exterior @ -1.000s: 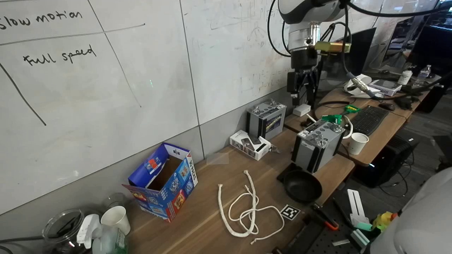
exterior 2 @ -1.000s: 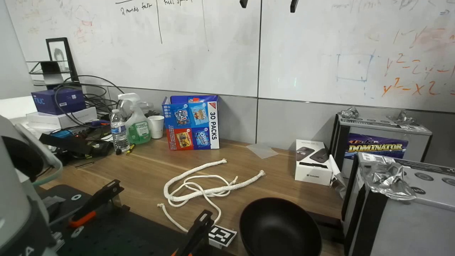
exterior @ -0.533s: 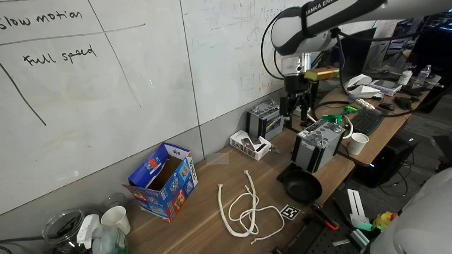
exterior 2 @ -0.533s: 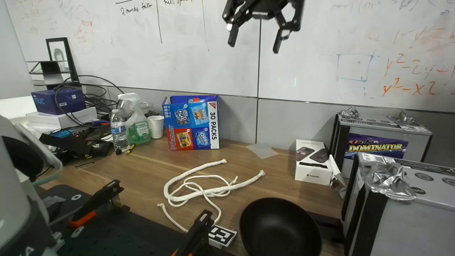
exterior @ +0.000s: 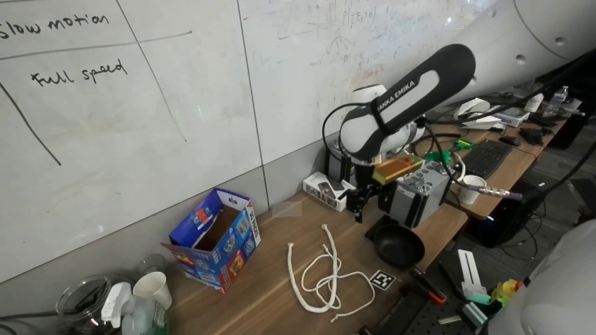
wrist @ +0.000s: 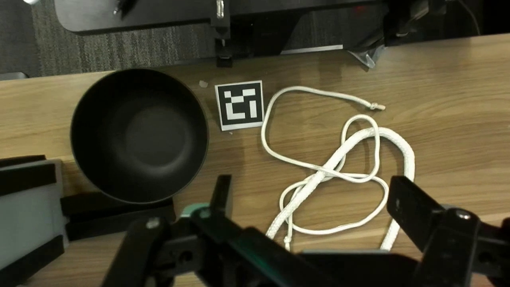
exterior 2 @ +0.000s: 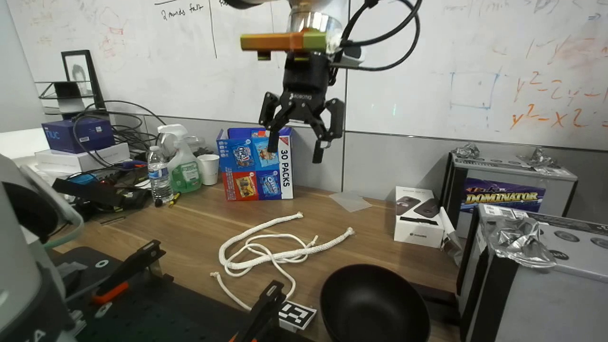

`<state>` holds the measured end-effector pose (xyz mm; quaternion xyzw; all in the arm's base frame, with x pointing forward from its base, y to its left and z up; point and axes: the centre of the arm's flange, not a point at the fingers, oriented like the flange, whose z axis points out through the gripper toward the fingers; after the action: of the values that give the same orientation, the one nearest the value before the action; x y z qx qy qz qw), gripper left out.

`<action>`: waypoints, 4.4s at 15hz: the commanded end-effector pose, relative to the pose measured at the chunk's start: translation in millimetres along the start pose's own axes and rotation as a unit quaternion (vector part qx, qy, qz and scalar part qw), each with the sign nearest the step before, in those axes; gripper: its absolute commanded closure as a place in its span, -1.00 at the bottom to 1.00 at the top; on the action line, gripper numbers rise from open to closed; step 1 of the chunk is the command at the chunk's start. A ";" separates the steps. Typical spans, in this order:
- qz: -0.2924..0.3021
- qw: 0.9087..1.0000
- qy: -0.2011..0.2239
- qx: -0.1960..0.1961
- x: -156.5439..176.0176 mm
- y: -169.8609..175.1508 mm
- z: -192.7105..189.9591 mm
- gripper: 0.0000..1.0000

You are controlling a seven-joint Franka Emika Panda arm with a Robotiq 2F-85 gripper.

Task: Put the strings in the blue box

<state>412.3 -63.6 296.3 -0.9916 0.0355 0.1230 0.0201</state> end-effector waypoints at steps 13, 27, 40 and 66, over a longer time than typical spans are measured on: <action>0.261 0.963 0.070 -0.008 16.7 -64.0 161.2 -1.00; 0.312 0.947 0.061 0.053 53.3 -99.6 219.1 -1.00; 0.405 0.910 0.067 0.059 80.3 -87.7 250.8 -1.00; 0.409 0.907 0.092 0.048 70.8 -77.5 266.7 -0.31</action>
<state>424.3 22.9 23.2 -0.8980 0.4377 0.0425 0.0143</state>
